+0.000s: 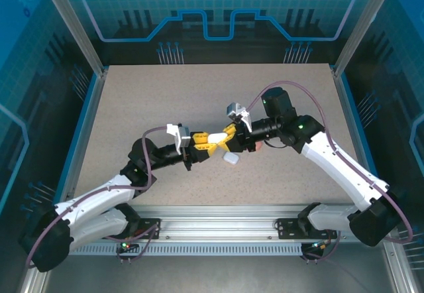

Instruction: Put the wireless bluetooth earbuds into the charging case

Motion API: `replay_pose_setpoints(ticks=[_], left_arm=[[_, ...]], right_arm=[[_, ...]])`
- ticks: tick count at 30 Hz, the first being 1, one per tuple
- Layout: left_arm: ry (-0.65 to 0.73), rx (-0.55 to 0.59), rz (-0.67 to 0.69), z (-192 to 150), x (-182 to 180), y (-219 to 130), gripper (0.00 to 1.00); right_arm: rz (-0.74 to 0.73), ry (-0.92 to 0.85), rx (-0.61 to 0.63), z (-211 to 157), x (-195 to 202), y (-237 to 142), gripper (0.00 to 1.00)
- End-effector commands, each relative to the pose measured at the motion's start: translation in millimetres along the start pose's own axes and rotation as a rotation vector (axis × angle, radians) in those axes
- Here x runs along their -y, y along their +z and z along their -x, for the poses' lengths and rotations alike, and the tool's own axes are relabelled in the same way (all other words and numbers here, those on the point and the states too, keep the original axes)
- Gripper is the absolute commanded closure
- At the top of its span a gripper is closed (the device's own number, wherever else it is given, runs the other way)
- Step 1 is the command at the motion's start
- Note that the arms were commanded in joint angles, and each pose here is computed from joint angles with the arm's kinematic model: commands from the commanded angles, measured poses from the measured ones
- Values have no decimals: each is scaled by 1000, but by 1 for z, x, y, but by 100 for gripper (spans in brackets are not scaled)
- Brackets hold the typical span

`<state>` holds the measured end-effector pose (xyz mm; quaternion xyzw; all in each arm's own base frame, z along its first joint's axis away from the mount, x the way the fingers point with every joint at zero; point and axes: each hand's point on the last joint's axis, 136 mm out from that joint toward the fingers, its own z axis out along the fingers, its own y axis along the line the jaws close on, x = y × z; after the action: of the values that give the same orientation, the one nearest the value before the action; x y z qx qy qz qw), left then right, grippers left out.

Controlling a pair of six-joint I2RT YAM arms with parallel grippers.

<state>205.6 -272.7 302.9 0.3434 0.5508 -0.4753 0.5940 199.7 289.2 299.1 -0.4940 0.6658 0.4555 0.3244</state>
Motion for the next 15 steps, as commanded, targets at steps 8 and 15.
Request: replay_pose_setpoints(ticks=[8, 15], left_arm=[[74, 20, 67, 7, -2, -13, 44], [117, 41, 180, 12, -10, -33, 37]], right_arm=[[-123, 130, -40, -18, 29, 1, 77], [-204, 343, -109, -51, 81, 19, 79]])
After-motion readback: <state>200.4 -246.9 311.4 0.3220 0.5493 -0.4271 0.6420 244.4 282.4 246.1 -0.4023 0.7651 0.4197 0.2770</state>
